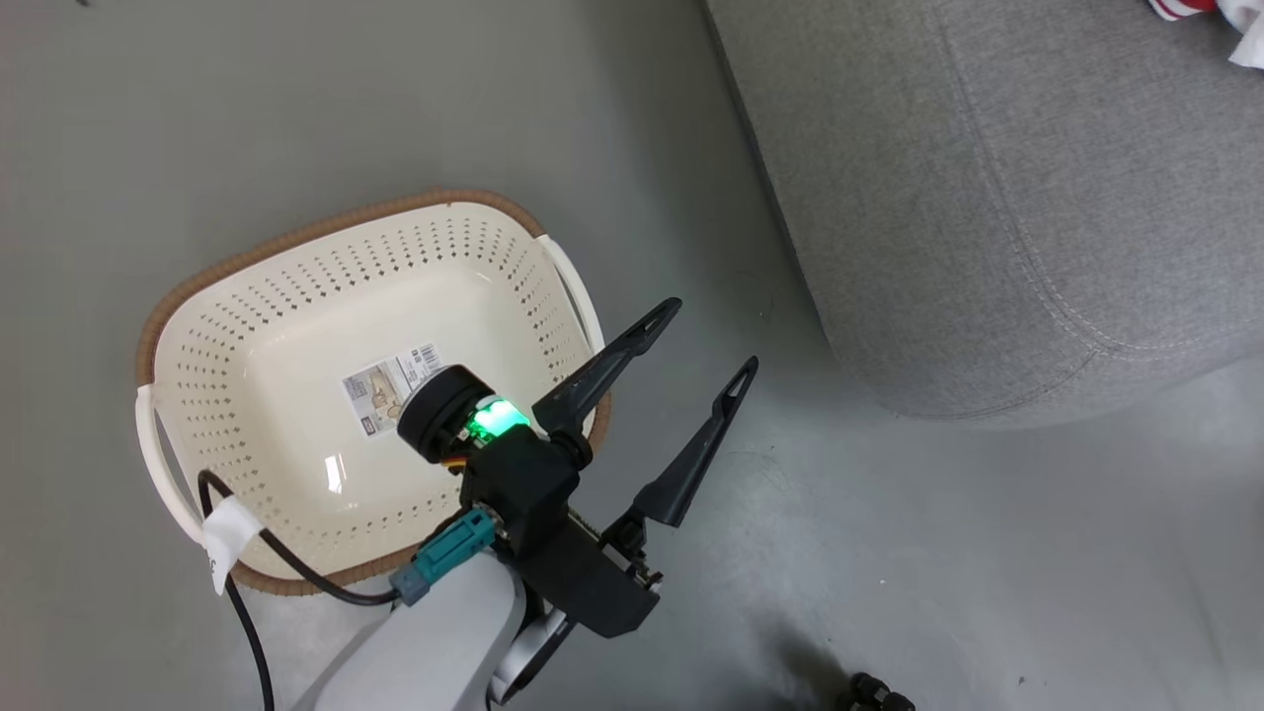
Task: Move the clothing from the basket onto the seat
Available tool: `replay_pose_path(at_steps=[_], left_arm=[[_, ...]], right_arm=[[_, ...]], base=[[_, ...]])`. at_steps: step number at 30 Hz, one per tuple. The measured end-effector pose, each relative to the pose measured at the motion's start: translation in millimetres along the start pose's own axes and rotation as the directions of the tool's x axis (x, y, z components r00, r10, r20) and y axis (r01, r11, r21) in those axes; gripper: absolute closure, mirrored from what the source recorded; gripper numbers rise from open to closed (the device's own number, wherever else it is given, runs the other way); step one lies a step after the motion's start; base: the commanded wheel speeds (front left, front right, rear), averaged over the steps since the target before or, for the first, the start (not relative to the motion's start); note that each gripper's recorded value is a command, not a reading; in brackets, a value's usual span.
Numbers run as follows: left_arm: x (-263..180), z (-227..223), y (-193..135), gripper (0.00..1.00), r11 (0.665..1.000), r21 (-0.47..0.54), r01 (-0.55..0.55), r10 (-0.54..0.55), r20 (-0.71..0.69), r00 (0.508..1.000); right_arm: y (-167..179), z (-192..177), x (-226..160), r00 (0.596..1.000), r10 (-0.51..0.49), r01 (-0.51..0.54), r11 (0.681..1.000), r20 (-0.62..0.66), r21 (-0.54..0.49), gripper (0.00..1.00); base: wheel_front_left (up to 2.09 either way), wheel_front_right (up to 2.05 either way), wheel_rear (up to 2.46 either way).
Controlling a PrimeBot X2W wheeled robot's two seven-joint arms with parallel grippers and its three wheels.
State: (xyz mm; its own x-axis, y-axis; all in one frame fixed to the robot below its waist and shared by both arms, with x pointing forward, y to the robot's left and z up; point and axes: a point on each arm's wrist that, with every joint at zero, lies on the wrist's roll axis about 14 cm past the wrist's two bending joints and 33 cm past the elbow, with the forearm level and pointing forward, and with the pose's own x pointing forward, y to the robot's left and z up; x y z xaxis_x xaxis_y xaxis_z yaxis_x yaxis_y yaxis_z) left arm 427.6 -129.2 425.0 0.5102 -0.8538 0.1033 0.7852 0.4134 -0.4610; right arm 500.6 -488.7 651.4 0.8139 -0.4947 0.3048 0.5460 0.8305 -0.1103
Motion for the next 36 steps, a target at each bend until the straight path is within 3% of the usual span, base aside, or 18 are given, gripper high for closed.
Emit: replay_pose_path(at_steps=[7, 14, 25, 32, 36], left_arm=[[-7.4, -14.2, 18.1, 0.0, 1.0, -0.013, -0.028, 0.028, -0.026, 0.999], [-9.7, -23.3, 33.4, 0.0, 0.998, -0.028, -0.05, 0.049, -0.032, 0.998], [-19.9, -39.4, 52.4, 0.0, 0.995, -0.045, -0.093, 0.09, -0.062, 0.994], [-25.7, -46.4, 64.6, 0.0, 0.991, -0.046, -0.125, 0.121, -0.082, 0.989], [-28.0, -44.8, 67.3, 0.0, 0.99, -0.039, -0.137, 0.133, -0.087, 0.987]], right_arm=[[4.7, 5.1, 26.8, 0.998, -0.037, 0.038, 0.999, 0.045, -0.007, 1.0], [8.0, -30.5, 35.5, 0.997, -0.074, 0.074, 0.997, -0.015, -0.008, 1.0], [40.8, -78.5, 48.6, 0.992, -0.094, 0.102, 0.99, -0.082, 0.101, 1.0], [79.8, -140.1, 32.8, 0.973, -0.032, 0.062, 0.991, -0.229, 0.123, 1.0], [95.5, -155.4, 21.7, 0.963, 0.035, 0.001, 0.991, -0.268, 0.135, 1.0]], base=[[0.0, 0.0, 0.0], [0.0, 0.0, 0.0], [0.0, 0.0, 0.0], [0.0, 0.0, 0.0], [0.0, 0.0, 0.0]])
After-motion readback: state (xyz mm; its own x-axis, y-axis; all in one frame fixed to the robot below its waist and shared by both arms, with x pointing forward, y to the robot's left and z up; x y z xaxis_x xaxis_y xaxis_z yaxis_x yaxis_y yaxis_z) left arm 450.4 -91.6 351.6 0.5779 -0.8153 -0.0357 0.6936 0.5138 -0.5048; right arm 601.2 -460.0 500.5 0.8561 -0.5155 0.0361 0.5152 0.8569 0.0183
